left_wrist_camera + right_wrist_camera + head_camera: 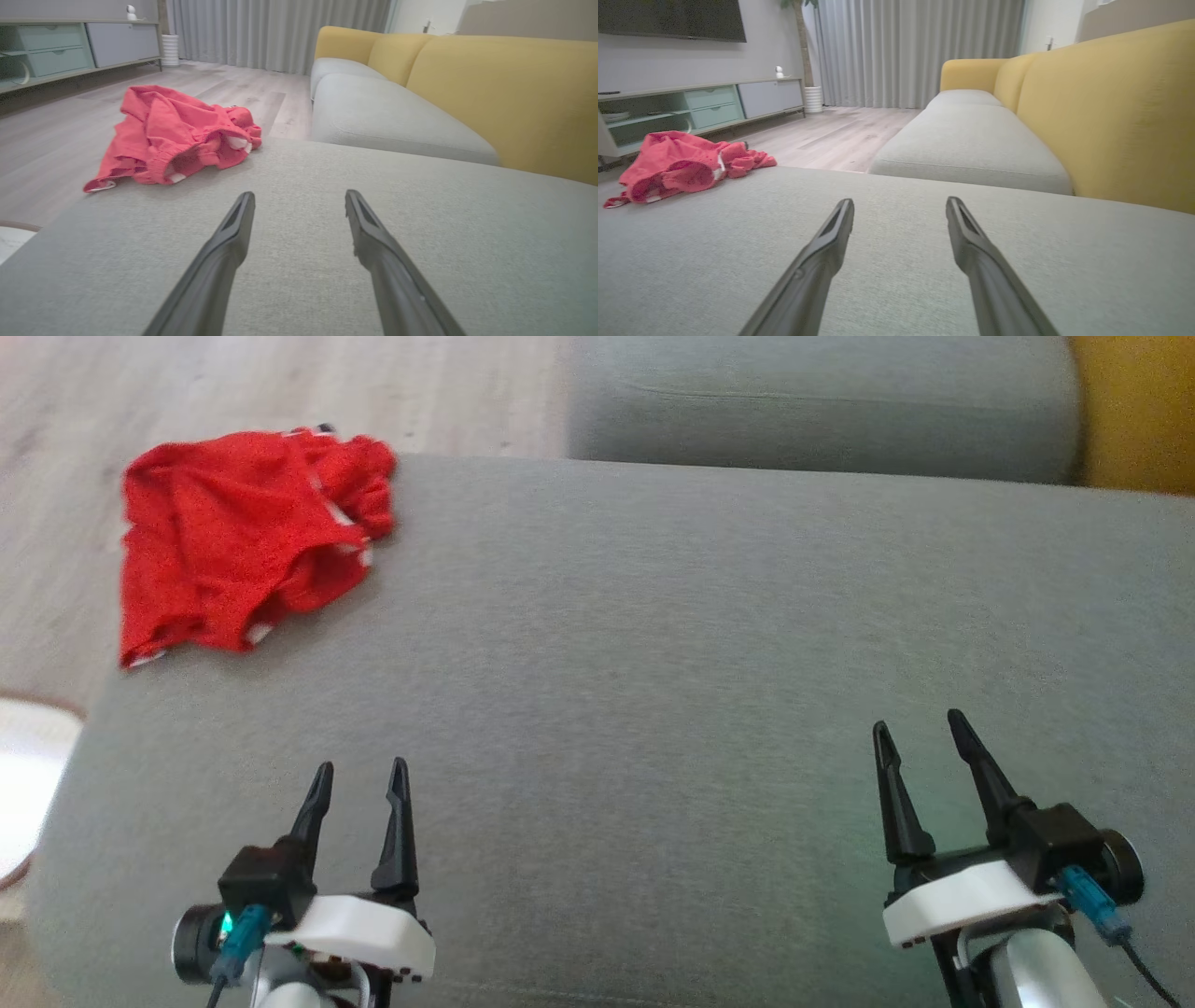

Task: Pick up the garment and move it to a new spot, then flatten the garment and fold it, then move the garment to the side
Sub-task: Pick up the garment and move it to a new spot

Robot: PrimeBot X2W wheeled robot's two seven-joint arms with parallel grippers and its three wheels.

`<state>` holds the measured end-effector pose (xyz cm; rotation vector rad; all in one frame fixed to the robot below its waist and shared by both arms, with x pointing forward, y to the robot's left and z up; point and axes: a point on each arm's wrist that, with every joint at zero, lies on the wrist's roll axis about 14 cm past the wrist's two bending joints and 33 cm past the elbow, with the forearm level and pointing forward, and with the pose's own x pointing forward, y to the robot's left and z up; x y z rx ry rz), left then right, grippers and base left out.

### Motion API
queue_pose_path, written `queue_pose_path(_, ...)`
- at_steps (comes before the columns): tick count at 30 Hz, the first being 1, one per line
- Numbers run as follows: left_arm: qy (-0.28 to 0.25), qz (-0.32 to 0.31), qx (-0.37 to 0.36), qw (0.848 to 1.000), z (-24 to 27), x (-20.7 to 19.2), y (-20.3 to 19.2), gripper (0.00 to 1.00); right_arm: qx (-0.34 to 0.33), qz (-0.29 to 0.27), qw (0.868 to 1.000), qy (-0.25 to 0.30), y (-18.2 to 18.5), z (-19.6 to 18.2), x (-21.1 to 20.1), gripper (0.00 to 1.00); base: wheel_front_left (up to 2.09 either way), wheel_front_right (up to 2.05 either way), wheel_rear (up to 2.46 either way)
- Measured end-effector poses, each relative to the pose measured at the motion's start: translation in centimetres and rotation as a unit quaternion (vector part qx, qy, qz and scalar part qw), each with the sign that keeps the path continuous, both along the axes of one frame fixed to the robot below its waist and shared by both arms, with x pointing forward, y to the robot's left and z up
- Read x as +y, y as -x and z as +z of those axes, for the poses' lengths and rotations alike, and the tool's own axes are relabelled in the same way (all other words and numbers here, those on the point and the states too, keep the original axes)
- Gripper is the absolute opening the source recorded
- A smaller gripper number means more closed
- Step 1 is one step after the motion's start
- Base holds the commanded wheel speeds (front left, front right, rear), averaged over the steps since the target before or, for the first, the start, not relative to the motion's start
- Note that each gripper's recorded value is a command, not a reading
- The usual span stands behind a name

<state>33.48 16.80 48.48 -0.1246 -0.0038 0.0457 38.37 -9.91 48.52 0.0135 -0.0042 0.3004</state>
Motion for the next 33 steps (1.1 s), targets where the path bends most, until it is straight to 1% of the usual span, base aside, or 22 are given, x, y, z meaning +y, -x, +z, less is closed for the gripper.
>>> queue_pose_path(5, -0.001, 0.046, -0.002, 0.999, 0.1, 2.7, 1.5, 1.00, -0.002, 0.043, 0.999, -0.001, -0.6, 0.1, 3.0, 1.00, 0.00, 0.00, 0.00)
queue_pose_path(6, -0.001, 0.065, -0.002, 0.998, 0.2, 3.7, 2.2, 1.00, -0.003, 0.061, 0.998, -0.001, -0.8, 0.2, 4.2, 1.00, 0.00, 0.00, 0.00)
queue_pose_path(9, -0.002, 0.092, -0.003, 0.996, 0.2, 5.2, 3.4, 1.00, -0.004, 0.087, 0.996, -0.002, -1.0, 0.2, 6.1, 1.00, 0.00, 0.00, 0.00)
queue_pose_path(17, -0.003, 0.143, -0.004, 0.990, 0.3, 7.9, 5.8, 1.00, -0.003, 0.141, 0.990, -0.005, -1.0, 0.3, 10.0, 1.00, 0.00, 0.00, 0.00)
queue_pose_path(22, -0.003, 0.156, -0.003, 0.988, 0.2, 8.5, 6.4, 1.00, -0.002, 0.160, 0.987, -0.005, -0.9, 0.2, 11.3, 1.00, 0.00, 0.00, 0.00)
queue_pose_path(33, -0.005, 0.156, 0.002, 0.988, 0.1, 8.5, 6.2, 1.00, -0.003, 0.163, 0.987, -0.009, -1.1, 0.2, 11.5, 1.00, 0.00, 0.00, 0.00)
